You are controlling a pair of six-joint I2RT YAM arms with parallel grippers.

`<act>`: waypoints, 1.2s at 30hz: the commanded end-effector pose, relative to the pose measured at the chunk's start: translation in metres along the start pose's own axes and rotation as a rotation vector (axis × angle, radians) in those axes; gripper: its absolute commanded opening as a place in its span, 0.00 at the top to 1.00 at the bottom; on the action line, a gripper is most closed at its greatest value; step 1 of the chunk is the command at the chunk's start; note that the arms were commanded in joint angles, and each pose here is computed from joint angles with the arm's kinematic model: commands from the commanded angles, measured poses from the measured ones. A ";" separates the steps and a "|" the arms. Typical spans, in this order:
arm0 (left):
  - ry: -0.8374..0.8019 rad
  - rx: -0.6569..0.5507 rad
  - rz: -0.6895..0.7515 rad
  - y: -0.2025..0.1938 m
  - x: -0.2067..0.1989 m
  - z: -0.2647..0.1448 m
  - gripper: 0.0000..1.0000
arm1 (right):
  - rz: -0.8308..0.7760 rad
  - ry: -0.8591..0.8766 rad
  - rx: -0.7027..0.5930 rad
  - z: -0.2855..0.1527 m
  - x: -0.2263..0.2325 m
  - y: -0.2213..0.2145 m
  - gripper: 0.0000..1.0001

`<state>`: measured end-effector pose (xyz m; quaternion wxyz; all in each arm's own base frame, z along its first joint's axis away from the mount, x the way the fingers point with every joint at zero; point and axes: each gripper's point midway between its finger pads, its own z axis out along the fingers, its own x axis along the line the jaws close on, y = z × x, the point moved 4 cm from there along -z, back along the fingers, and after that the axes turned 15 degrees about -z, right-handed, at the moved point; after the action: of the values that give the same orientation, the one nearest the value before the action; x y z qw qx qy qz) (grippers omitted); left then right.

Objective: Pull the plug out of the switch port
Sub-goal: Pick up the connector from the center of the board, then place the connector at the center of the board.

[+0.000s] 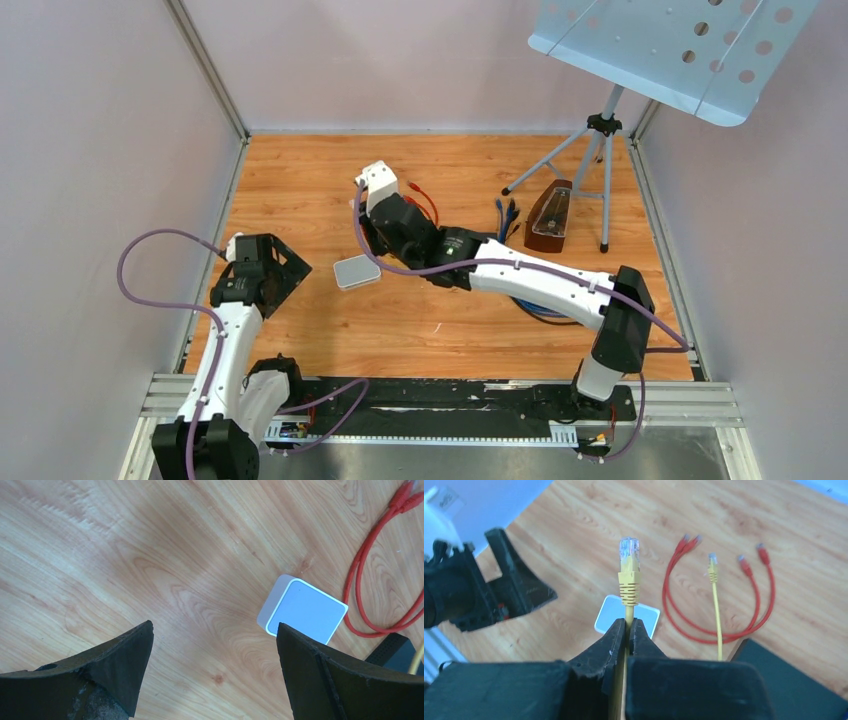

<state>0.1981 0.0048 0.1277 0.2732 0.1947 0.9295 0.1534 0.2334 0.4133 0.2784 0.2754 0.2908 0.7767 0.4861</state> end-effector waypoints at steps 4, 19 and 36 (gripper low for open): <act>-0.094 0.020 0.040 0.001 -0.016 0.000 0.00 | -0.037 -0.053 -0.160 0.025 -0.044 0.062 1.00; -0.143 0.109 0.098 -0.008 -0.027 0.004 0.00 | -0.138 -0.246 -0.091 0.135 -0.129 0.045 1.00; -0.166 0.102 0.123 -0.002 -0.037 -0.001 0.00 | 0.033 0.011 0.215 0.213 -0.063 -0.076 0.88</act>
<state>0.2153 -0.0148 0.1282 0.3058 0.2717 0.9077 0.0934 0.4191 0.4517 0.0886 0.2479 0.3257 0.8458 0.3421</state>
